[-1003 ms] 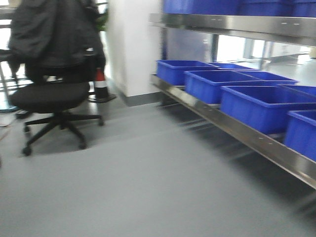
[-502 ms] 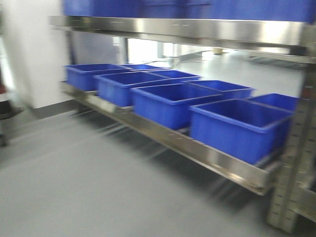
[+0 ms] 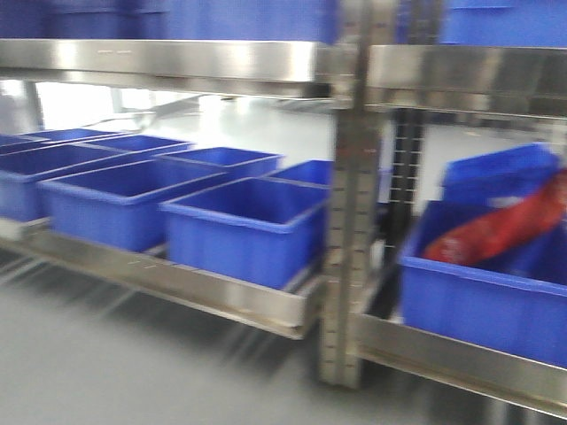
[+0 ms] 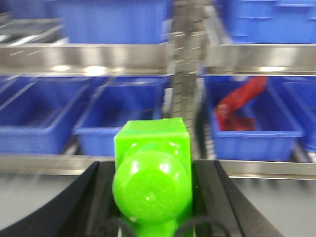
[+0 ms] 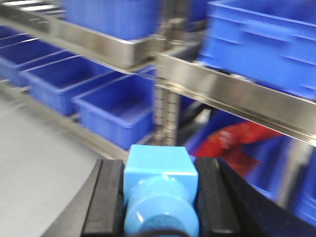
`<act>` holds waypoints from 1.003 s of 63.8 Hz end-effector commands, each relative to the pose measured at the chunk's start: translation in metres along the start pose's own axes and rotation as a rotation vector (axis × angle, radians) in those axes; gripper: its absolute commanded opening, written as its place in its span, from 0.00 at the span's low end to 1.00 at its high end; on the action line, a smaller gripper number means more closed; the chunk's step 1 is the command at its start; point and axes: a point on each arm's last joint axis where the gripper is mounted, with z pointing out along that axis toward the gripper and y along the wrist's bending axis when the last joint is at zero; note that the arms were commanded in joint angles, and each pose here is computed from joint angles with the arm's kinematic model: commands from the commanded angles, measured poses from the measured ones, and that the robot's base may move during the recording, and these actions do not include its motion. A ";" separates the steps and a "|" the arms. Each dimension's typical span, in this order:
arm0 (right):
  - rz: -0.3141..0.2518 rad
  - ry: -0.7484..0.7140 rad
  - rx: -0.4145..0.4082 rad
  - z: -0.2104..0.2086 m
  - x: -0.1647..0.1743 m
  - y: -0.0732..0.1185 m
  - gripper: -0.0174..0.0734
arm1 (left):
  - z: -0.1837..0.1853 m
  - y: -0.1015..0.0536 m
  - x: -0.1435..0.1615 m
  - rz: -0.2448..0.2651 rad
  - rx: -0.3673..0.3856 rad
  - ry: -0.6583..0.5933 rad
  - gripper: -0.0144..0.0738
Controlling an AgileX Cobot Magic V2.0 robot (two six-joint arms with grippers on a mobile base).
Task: Grab block from conveyor and place in blue bin
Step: 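Drive up to the steel shelf holding blue bins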
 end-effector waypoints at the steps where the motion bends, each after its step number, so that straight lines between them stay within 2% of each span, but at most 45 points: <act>1: -0.006 -0.026 0.004 -0.003 -0.003 0.000 0.03 | -0.002 -0.001 -0.003 -0.007 0.007 -0.031 0.04; 64: -0.006 -0.026 0.004 -0.003 -0.003 0.000 0.03 | -0.002 -0.001 -0.003 -0.007 0.007 -0.031 0.04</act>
